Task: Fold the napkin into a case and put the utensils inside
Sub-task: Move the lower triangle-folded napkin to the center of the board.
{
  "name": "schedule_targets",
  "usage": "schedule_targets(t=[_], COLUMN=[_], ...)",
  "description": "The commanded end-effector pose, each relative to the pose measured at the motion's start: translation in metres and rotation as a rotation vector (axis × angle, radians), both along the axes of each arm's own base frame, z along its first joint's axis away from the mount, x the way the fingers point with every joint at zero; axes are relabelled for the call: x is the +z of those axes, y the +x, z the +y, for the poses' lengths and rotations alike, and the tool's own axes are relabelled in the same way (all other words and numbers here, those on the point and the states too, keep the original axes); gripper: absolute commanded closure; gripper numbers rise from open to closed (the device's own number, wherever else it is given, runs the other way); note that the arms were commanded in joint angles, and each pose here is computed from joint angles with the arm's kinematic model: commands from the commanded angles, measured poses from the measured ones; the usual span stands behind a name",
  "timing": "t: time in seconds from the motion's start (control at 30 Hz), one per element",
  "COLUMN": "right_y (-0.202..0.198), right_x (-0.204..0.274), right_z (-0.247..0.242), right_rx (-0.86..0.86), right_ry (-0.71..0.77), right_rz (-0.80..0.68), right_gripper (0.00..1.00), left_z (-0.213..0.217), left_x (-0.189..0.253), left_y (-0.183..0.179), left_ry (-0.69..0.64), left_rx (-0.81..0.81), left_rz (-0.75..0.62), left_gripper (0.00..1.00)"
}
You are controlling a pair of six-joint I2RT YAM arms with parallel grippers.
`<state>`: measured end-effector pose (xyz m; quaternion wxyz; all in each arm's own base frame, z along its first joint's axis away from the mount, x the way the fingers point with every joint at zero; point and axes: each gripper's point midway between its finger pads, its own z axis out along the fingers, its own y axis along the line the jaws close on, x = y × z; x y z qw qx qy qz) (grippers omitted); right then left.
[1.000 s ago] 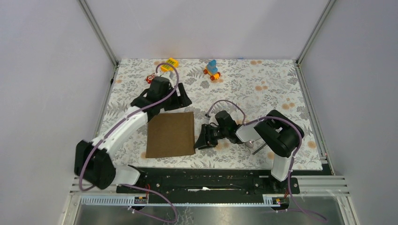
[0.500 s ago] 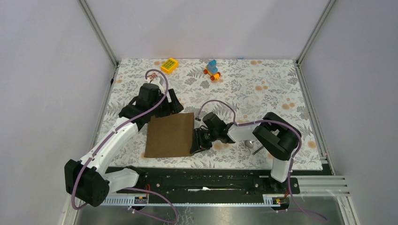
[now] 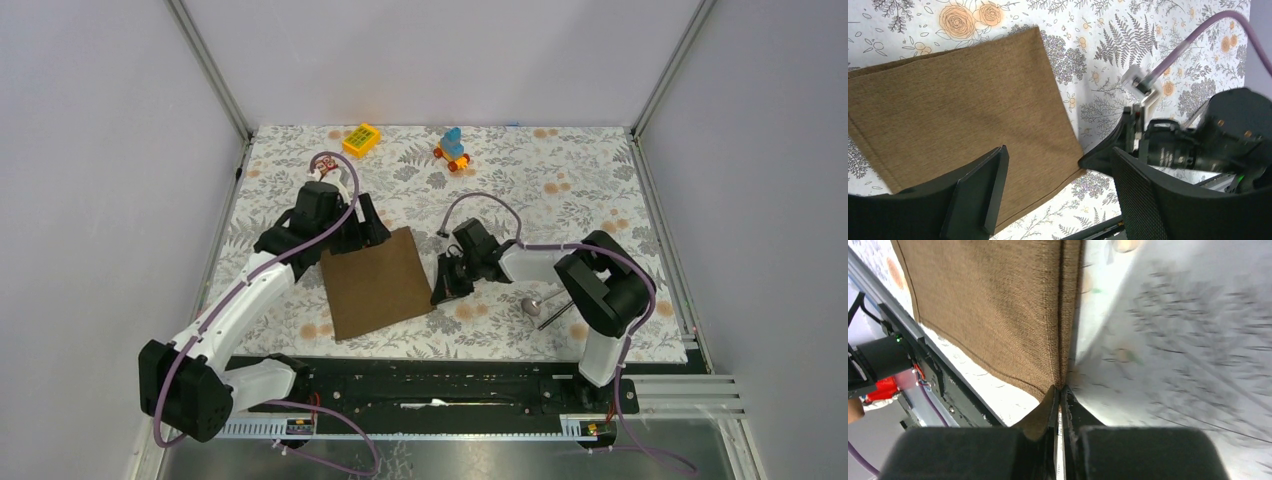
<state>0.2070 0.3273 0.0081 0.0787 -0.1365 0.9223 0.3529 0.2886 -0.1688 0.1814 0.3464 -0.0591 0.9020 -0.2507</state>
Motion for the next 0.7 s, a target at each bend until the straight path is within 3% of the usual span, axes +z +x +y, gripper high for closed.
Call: schedule_targets(t=[0.0,0.13,0.33,0.43,0.67], right_y=[0.005,0.011,0.032,0.045,0.09], right_x=[-0.037,-0.027,0.012,0.037,0.071], right_z=[-0.068,-0.072,-0.07,-0.062,-0.022], right_rx=[-0.03,-0.009,-0.016,-0.027,-0.061], right_ry=[-0.204,-0.196,-0.209,-0.181,-0.094], right_rz=[0.014,-0.008,-0.104,-0.151,-0.184], right_gripper=[1.0,0.95,0.6,0.44,0.4], left_z=[0.0,-0.002,0.019,0.039,0.052], left_x=[0.012,0.005,-0.013,-0.016,-0.04], left_y=[0.004,0.004,0.011,0.015,0.025], left_ry=[-0.03,-0.042,-0.025,-0.087,-0.354], left_rx=[-0.001,0.0,0.065,0.112,0.19], left_rz=[-0.061,-0.049,0.0,0.011,0.082], left_gripper=[0.2,0.2,0.17,0.16,0.23])
